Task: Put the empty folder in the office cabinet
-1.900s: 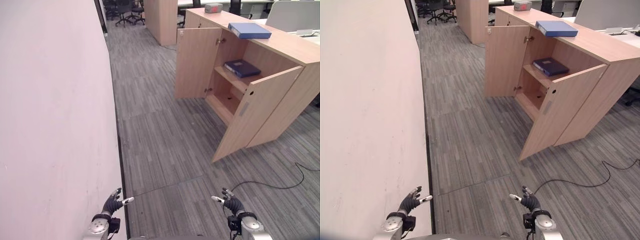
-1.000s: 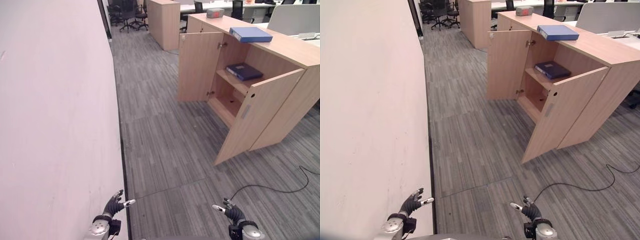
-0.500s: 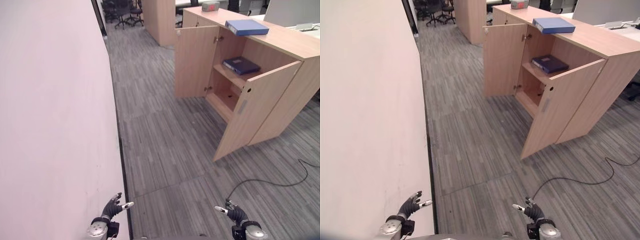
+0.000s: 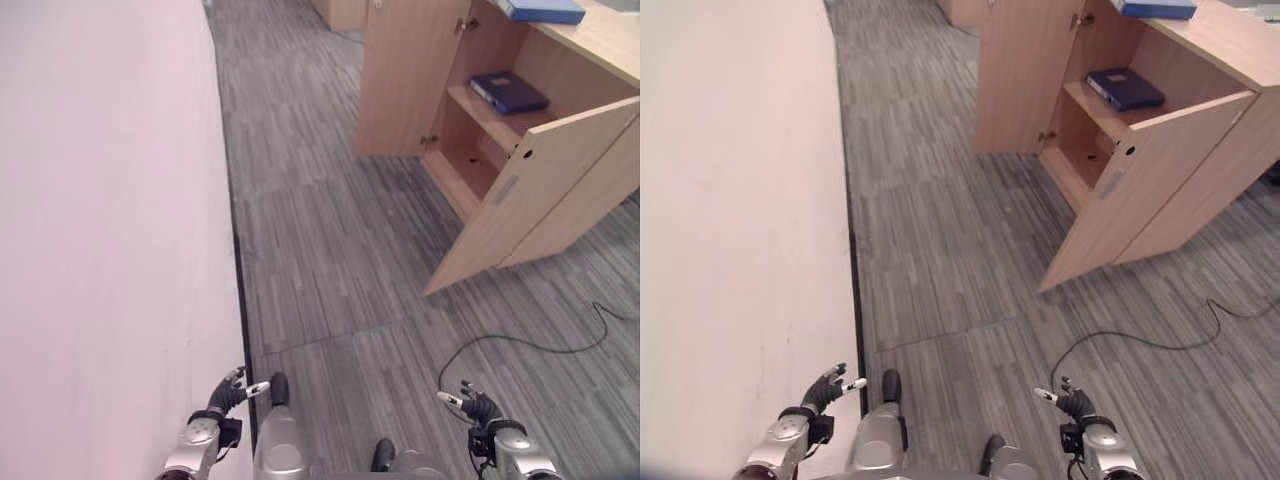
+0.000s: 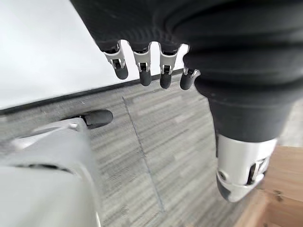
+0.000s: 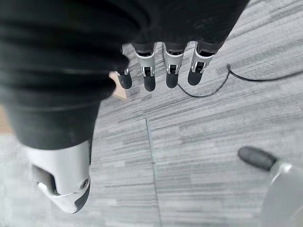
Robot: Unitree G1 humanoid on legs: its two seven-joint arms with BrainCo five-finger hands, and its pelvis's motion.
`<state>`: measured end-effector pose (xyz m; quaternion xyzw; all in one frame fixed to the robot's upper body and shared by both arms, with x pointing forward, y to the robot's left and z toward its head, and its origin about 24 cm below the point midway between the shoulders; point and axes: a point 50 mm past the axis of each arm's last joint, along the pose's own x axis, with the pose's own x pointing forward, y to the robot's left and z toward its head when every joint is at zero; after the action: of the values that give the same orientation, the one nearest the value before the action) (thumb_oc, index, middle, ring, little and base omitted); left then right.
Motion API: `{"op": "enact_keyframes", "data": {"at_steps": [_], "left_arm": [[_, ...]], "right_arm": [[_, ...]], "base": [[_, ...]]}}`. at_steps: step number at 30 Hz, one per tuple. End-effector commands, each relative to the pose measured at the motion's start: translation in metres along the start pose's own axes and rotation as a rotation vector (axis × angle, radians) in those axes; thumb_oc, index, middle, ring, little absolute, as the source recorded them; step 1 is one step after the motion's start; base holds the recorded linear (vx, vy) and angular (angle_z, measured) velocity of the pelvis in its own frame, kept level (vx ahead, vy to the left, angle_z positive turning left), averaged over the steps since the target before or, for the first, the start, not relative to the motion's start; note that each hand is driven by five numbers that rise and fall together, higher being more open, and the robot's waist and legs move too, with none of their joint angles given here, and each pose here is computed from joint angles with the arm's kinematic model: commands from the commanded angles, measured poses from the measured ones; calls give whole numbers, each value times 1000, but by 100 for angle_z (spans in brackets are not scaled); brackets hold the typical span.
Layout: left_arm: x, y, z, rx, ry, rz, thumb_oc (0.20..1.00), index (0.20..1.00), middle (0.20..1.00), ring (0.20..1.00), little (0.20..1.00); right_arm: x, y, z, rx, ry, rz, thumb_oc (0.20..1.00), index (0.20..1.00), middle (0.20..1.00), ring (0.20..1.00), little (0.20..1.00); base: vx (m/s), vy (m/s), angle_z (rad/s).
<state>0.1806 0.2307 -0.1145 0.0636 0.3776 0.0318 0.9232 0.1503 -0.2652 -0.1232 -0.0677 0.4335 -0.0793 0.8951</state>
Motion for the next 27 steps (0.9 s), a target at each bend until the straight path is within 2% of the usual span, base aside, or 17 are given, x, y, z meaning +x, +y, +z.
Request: {"op": "enact_keyframes", "data": {"at_steps": [1, 7, 14, 21, 22, 27], "left_arm": [[-5, 17, 9, 8, -73, 41, 1000, 1000, 1000, 1000, 1000], [-8, 33, -12, 27, 24, 96, 1000, 1000, 1000, 1000, 1000], [-9, 46, -2, 48, -8, 128, 1000, 1000, 1000, 1000, 1000], [-7, 39, 4, 48, -36, 107, 1000, 1000, 1000, 1000, 1000], [-4, 30, 12, 69, -66, 68, 1000, 1000, 1000, 1000, 1000], [-1, 28, 22, 99, -95, 60, 1000, 1000, 1000, 1000, 1000]], "right_arm": [[4, 0, 27, 39, -107, 0, 1000, 1000, 1000, 1000, 1000], [5, 24, 22, 63, -89, 56, 1000, 1000, 1000, 1000, 1000], [10, 39, 55, 65, -187, 96, 1000, 1000, 1000, 1000, 1000], [9, 24, 42, 116, -155, 31, 1000, 1000, 1000, 1000, 1000], [7, 9, 30, 189, -116, -34, 1000, 1000, 1000, 1000, 1000], [4, -2, 8, 237, -36, -89, 1000, 1000, 1000, 1000, 1000]], "base": [[210, 115, -4], [371, 323, -16], [270, 405, -5], [265, 119, 6], [452, -15, 32], [370, -84, 19]]}}
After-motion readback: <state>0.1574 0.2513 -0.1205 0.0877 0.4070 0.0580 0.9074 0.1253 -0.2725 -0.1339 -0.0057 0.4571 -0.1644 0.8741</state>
